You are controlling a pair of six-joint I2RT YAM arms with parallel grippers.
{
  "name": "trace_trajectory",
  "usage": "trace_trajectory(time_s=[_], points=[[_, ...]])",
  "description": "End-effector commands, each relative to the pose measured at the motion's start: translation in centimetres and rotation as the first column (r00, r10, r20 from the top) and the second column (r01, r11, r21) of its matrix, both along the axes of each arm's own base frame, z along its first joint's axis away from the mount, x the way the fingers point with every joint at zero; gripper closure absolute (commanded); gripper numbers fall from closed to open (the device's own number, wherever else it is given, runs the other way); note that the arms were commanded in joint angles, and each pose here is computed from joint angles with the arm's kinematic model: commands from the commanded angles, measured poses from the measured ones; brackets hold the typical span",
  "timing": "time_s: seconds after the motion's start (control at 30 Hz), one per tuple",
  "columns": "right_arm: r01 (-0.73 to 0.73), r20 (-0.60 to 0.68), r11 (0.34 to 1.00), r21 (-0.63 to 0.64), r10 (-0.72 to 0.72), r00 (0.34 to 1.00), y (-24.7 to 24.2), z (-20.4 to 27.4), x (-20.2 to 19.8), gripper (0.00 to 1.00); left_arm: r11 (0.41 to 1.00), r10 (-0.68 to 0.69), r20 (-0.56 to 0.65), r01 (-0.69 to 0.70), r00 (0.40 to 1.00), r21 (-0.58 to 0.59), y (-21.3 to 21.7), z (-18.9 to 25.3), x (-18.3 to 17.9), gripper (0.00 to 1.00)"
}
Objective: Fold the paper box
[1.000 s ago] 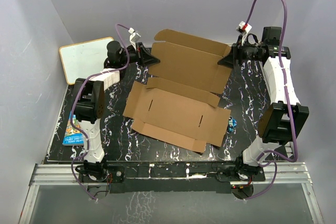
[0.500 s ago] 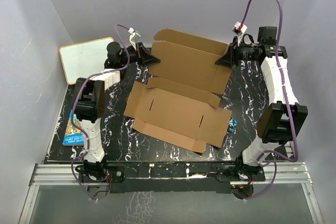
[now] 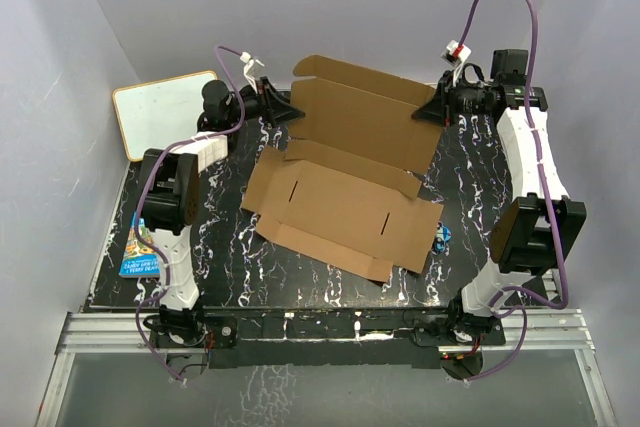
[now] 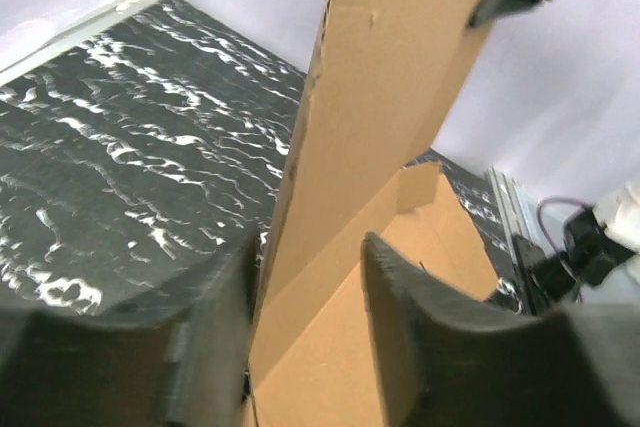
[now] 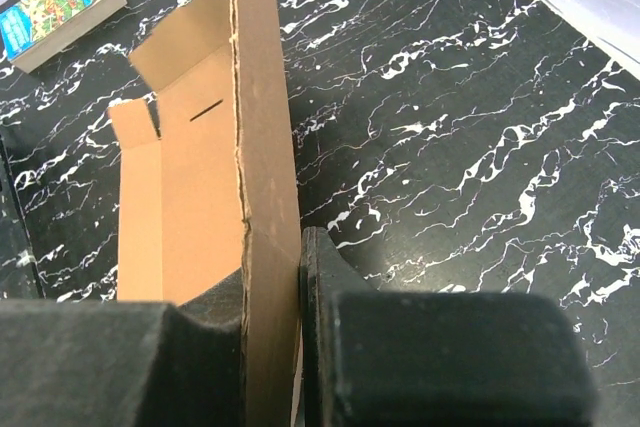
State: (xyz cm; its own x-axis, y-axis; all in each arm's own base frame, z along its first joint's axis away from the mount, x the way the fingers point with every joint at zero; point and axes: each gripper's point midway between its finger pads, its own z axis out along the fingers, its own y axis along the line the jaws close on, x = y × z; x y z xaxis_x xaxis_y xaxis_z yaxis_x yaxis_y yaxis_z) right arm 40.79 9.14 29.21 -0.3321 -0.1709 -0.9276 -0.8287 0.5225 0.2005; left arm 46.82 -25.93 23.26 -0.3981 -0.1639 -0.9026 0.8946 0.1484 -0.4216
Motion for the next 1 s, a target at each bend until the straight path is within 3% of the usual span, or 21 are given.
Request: trace_trajectory(time_s=[0.0,0.07,0.13,0.3,0.5,0.7,0.97], points=[[0.015,0.161,1.000,-0.005,-0.014,0.987,-0.3,4.7,-0.3,0.92,0.973,0.217,-0.022,-0.218,0.976,-0.081,3.5,5.8,0.6,0.47],[0.013,0.171,1.000,0.007,-0.014,0.985,-0.2,5.2,-0.8,0.92,0.944,0.318,-0.068,-0.323,0.946,-0.071,5.3,5.9,-0.3,0.36],[0.006,0.177,1.000,0.024,-0.010,0.984,-0.2,5.4,-1.3,0.92,0.913,0.405,-0.090,-0.408,0.910,-0.018,6.8,5.3,-1.8,0.32],[-0.015,0.202,0.999,0.046,0.006,0.979,0.1,5.9,-2.7,0.92,0.802,0.595,-0.169,-0.571,0.786,0.174,10.5,0.4,-7.6,0.25],[-0.054,0.221,0.995,0.087,0.033,0.975,0.3,6.8,-4.7,0.92,0.716,0.698,-0.286,-0.630,0.657,0.299,13.1,-6.3,-14.0,0.22],[-0.044,0.234,0.994,0.105,0.018,0.972,-0.1,7.3,-5.7,0.92,0.644,0.764,-0.373,-0.663,0.527,0.382,14.5,-9.5,-15.2,0.22],[-0.028,0.243,0.992,0.125,-0.003,0.970,-1.1,8.2,-6.0,0.92,0.625,0.777,-0.421,-0.650,0.467,0.432,14.8,-10.0,-14.9,0.22]])
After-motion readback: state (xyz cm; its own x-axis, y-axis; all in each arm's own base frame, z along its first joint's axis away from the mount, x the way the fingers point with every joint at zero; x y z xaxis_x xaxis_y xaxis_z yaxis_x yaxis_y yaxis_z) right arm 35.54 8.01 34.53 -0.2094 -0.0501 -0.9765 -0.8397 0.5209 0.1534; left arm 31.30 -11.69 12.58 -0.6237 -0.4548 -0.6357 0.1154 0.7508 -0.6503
